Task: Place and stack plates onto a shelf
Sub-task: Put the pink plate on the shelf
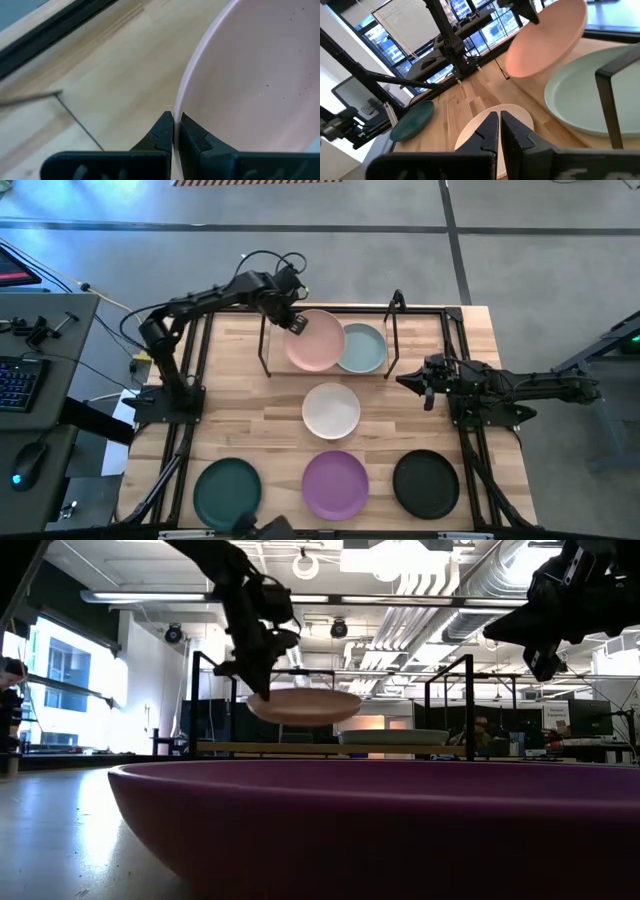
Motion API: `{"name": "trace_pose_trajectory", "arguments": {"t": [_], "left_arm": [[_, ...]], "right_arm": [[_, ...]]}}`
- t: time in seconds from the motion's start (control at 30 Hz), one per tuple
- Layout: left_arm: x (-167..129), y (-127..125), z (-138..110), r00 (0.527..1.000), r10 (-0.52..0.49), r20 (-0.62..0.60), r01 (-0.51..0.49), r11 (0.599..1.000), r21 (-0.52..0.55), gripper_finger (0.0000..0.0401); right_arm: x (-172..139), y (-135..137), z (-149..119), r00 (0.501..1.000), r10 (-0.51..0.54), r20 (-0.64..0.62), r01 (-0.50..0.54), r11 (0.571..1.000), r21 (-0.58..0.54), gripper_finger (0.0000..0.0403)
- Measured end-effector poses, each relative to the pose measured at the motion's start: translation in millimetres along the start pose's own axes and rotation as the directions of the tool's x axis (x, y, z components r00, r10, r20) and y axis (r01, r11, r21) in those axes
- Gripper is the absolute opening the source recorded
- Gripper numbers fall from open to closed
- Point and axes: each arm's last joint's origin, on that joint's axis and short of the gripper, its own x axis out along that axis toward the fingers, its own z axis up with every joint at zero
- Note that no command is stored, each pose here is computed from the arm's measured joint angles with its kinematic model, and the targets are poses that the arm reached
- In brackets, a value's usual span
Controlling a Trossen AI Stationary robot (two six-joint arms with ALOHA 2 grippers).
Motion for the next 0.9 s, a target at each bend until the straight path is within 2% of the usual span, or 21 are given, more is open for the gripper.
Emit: {"name": "trace_pose_trajectory", "arguments": {"t": [0.2, 0.5, 0.9], "left_arm": [[15, 4, 4, 0.999, 0.045, -0.018, -0.044, 0.998, 0.047, 0.0], [12, 4, 2, 0.997, 0.076, -0.014, -0.075, 0.993, 0.094, 0.0003], [11, 6, 0, 0.995, 0.095, -0.035, -0.091, 0.991, 0.095, 0.0049]], "right_arm": [[0, 0, -1, 1.0, -0.005, -0.008, 0.005, 1.0, 0.013, 0.0], [0, 0, -1, 1.0, -0.005, -0.008, 0.005, 1.0, 0.013, 0.0], [0, -1, -1, 1.0, -0.006, -0.008, 0.006, 1.0, 0.013, 0.0]]}}
